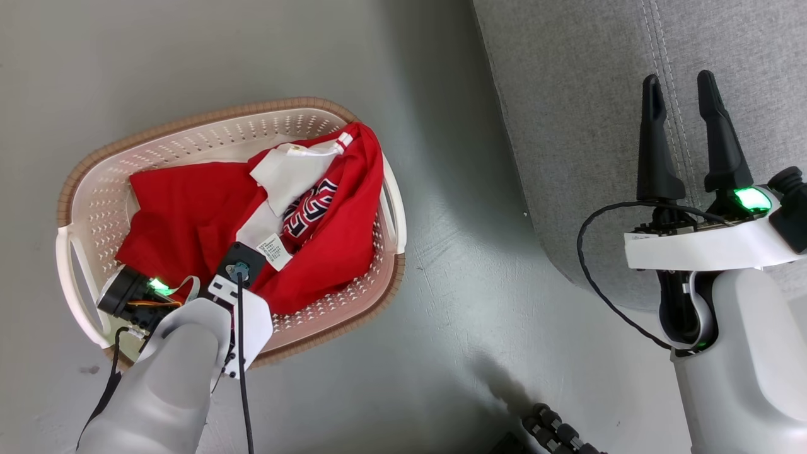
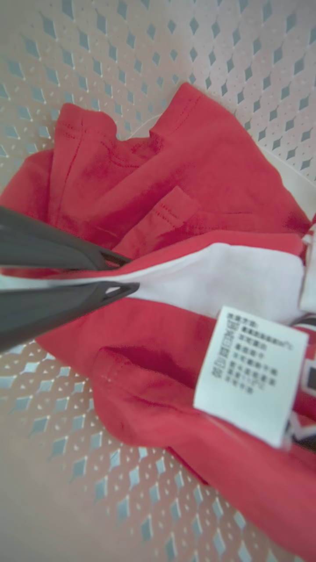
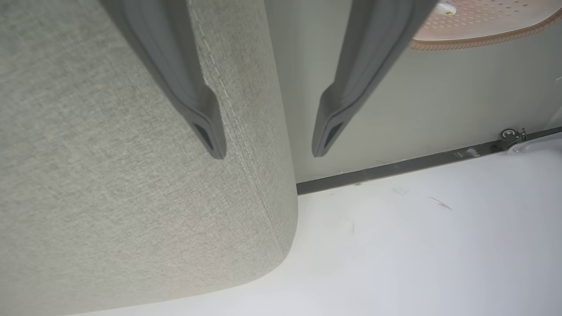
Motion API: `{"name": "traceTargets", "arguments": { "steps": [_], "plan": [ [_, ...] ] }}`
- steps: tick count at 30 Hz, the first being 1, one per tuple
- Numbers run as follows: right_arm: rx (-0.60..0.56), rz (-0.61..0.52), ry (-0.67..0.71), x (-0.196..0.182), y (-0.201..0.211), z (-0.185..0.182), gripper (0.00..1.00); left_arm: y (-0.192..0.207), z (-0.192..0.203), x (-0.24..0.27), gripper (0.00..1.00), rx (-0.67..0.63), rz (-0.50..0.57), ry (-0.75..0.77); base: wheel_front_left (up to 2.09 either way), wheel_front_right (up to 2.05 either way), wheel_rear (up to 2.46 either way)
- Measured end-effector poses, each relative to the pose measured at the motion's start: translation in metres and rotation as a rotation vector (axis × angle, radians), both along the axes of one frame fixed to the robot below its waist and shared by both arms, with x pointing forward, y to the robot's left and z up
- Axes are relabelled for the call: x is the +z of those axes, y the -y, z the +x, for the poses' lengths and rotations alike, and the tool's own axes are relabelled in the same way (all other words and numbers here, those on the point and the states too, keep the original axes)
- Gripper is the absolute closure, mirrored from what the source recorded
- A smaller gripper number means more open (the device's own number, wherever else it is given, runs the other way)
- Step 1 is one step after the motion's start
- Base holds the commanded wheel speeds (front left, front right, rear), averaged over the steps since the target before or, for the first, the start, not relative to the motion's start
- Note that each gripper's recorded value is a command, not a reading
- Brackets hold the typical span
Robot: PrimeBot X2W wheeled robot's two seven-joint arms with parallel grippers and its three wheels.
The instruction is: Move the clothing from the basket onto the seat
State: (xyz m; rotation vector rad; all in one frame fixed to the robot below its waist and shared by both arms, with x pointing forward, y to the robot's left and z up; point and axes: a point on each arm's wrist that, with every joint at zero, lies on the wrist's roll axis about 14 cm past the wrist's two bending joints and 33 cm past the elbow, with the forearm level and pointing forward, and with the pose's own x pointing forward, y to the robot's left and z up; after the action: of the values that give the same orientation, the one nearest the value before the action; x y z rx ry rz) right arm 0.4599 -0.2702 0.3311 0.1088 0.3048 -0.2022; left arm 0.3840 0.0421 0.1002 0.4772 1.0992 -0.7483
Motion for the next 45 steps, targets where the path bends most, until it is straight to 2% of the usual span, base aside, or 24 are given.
{"name": "traceTargets", "arguments": {
  "steps": [10,29,45],
  "plan": [
    [-0.005,0.011,0.034,0.011,-0.001,0.004,0.0,0.003,0.026,0.019,1.0,0.078,-0.065,0.105,0.0,0.0,0.0],
    [0.016,0.026,0.107,0.038,-0.01,0.013,0.0,0.009,0.062,0.067,1.0,0.133,-0.147,0.285,0.0,0.0,0.0],
    [0.064,0.016,0.164,0.063,-0.025,0.021,0.0,0.003,0.103,0.125,1.0,0.277,-0.21,0.458,0.0,0.0,0.0]
  ]
}}
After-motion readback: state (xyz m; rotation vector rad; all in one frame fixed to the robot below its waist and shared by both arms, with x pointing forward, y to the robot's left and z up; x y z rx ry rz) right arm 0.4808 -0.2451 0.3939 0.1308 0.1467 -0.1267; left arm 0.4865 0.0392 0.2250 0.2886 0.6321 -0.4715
